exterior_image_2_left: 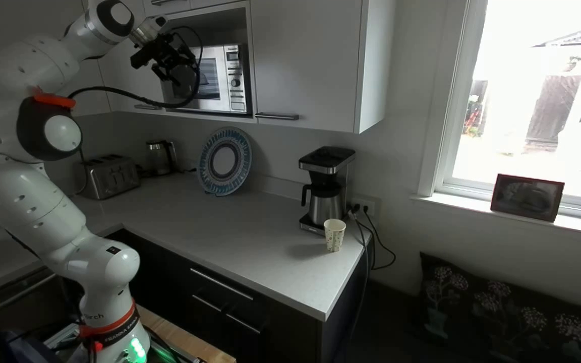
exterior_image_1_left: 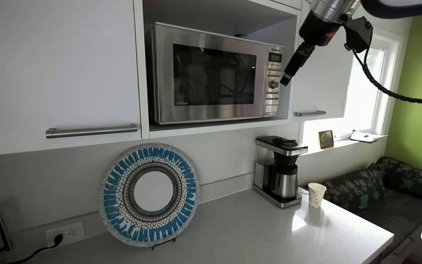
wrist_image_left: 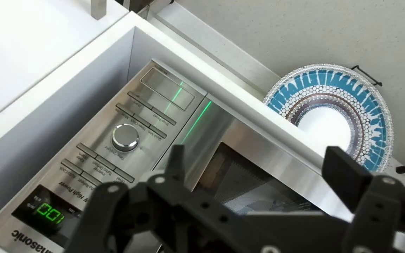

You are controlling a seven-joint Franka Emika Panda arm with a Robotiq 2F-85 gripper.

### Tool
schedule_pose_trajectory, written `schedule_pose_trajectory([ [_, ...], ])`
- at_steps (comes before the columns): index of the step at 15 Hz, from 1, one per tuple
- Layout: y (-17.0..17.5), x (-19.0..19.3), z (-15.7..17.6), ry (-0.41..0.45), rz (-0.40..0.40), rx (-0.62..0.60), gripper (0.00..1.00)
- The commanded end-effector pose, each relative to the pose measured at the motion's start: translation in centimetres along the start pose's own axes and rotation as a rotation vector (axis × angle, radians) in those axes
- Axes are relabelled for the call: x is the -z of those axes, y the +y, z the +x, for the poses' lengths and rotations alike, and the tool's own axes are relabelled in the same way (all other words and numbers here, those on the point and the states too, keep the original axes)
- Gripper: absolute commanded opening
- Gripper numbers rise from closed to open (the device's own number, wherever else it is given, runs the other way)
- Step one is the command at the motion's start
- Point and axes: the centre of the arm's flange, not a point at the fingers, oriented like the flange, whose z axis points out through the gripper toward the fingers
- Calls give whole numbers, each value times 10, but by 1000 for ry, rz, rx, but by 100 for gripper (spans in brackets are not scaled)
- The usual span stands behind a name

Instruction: Put the plate in the microwave and then close the microwave door

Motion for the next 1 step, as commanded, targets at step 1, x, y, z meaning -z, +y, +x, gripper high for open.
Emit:
schedule_pose_trajectory([
  [1, 0, 0, 0, 0, 0, 0, 100],
])
